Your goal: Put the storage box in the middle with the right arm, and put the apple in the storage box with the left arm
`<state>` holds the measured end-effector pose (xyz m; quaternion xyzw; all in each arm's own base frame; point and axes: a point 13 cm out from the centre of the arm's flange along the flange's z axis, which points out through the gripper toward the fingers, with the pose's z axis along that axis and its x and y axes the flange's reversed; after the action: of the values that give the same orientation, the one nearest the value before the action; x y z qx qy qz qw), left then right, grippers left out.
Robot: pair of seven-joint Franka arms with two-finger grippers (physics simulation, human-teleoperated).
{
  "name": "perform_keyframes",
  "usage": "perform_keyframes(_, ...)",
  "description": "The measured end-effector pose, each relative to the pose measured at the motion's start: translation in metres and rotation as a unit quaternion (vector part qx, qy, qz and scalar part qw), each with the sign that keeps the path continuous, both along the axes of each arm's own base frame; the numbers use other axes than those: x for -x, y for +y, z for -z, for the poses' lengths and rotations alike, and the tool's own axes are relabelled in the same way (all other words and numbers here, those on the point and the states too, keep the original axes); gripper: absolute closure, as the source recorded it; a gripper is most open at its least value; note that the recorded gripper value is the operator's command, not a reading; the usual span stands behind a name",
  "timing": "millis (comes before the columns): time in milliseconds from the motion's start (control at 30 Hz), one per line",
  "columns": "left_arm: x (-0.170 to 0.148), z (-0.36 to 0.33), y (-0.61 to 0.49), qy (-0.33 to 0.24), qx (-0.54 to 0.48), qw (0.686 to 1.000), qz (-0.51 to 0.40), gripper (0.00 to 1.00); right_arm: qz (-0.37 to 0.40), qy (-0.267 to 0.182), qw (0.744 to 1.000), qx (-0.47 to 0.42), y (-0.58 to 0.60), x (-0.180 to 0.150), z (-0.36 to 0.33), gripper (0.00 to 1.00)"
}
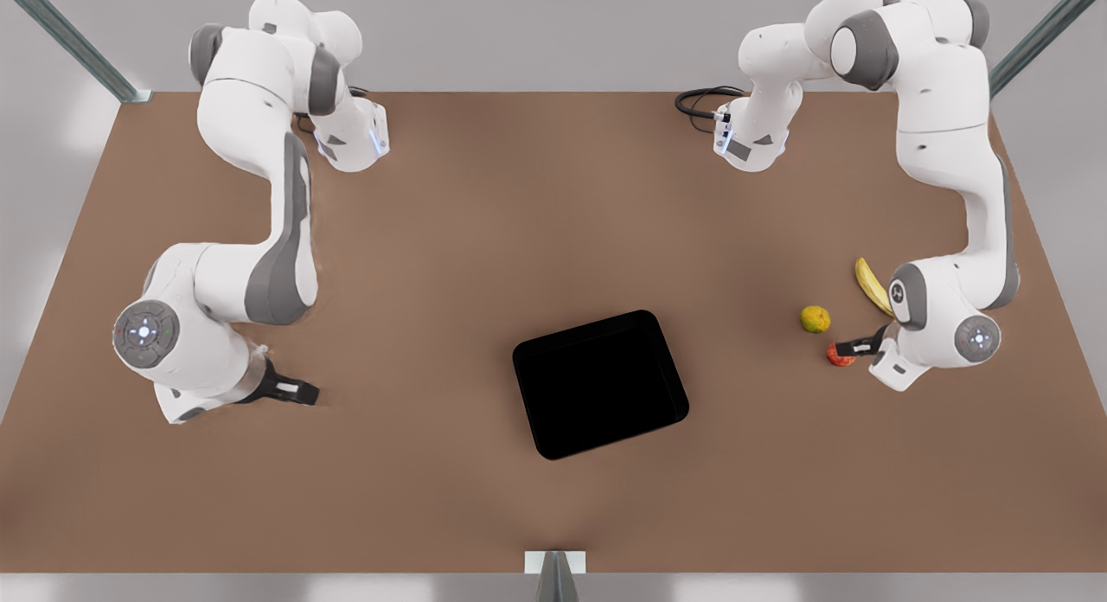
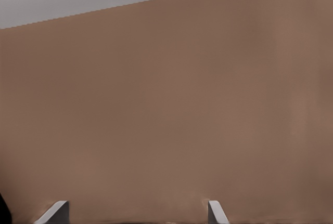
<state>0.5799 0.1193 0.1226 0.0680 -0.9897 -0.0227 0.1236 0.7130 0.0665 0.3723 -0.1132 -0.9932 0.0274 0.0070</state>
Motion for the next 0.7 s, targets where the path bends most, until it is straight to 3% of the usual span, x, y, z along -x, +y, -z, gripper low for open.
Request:
perform_keyframes(33, -0.001, 0.005, 0.001, -0.004, 0.000, 1.000, 0.003, 0.00, 0.003, -0.007, 1.000, 0.006, -0.023, 0.015, -0.048, 0.00)
perform_keyframes(100, -0.001, 0.013, 0.001, -0.008, 0.000, 1.000, 0.009, 0.00, -0.043, -0.012, 0.998, -0.034, -0.022, 0.076, -0.143, 0.00)
perform_keyframes(167, 0.000, 0.022, 0.001, -0.009, 0.001, 1.000, 0.014, 0.00, -0.101, 0.018, 0.994, -0.050, -0.007, 0.139, -0.167, 0.00)
perform_keyframes(200, 0.000, 0.026, 0.001, -0.010, 0.001, 1.000, 0.016, 0.00, -0.114, 0.040, 0.992, -0.042, -0.006, 0.156, -0.153, 0.00)
perform_keyframes(300, 0.000, 0.035, 0.002, -0.011, 0.001, 1.000, 0.022, 0.00, -0.132, 0.072, 0.988, -0.018, -0.014, 0.167, -0.128, 0.00)
perform_keyframes(600, 0.015, 0.080, 0.001, 0.016, 0.006, 0.999, 0.036, 0.00, -0.158, 0.087, 0.984, -0.001, -0.027, 0.167, -0.119, 0.00)
perform_keyframes(633, 0.015, 0.082, 0.001, 0.017, 0.006, 0.999, 0.037, 0.08, -0.161, 0.088, 0.983, 0.000, -0.028, 0.167, -0.118, 0.00)
perform_keyframes(667, 0.016, 0.083, 0.000, 0.018, 0.006, 0.999, 0.038, 0.25, -0.163, 0.090, 0.982, 0.000, -0.028, 0.167, -0.117, 0.00)
perform_keyframes(700, 0.016, 0.084, 0.000, 0.018, 0.007, 0.999, 0.039, 0.37, -0.166, 0.090, 0.982, 0.000, -0.028, 0.167, -0.117, 0.00)
